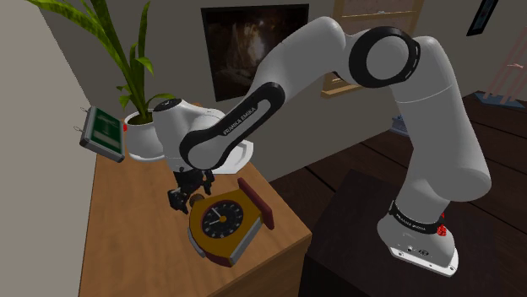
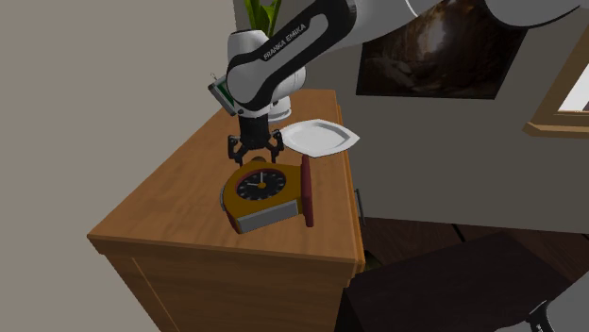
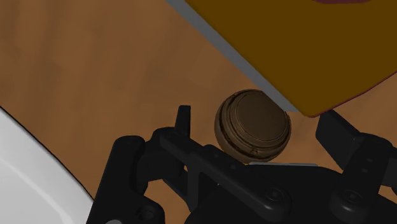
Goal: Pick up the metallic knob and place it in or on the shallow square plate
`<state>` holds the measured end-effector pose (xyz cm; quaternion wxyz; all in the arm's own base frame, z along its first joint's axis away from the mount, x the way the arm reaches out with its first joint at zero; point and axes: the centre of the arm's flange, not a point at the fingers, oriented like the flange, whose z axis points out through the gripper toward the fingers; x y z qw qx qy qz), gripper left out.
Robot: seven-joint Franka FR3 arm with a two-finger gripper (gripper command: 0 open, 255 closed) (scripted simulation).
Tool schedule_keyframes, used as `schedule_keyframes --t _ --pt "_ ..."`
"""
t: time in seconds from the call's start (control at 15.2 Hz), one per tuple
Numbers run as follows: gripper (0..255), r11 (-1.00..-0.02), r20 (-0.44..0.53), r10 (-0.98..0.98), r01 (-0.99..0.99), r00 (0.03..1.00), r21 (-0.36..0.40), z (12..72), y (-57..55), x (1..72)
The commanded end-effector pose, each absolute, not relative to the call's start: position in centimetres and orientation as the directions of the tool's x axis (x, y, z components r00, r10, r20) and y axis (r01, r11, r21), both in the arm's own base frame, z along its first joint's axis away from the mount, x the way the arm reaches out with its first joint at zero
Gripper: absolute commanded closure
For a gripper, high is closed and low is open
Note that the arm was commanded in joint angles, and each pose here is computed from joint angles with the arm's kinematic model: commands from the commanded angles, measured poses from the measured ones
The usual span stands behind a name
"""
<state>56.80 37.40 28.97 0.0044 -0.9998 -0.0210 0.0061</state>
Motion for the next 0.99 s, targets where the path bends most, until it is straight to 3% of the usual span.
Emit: schedule_keyframes --t 0.0,0.26,0.33,0.92 --pt "0 -0.999 -0.012 0.042 0.042 0.999 -0.009 28.90 37.41 56.81" --pt "0 -0.999 -0.012 0.042 0.042 0.999 -0.009 28.91 37.41 56.81" --pt "255 -0.999 -0.012 0.042 0.042 0.999 -0.009 28.91 37.41 56.81" --pt "255 -0.999 -0.012 0.042 0.042 0.999 -0.009 28.90 37.41 56.81"
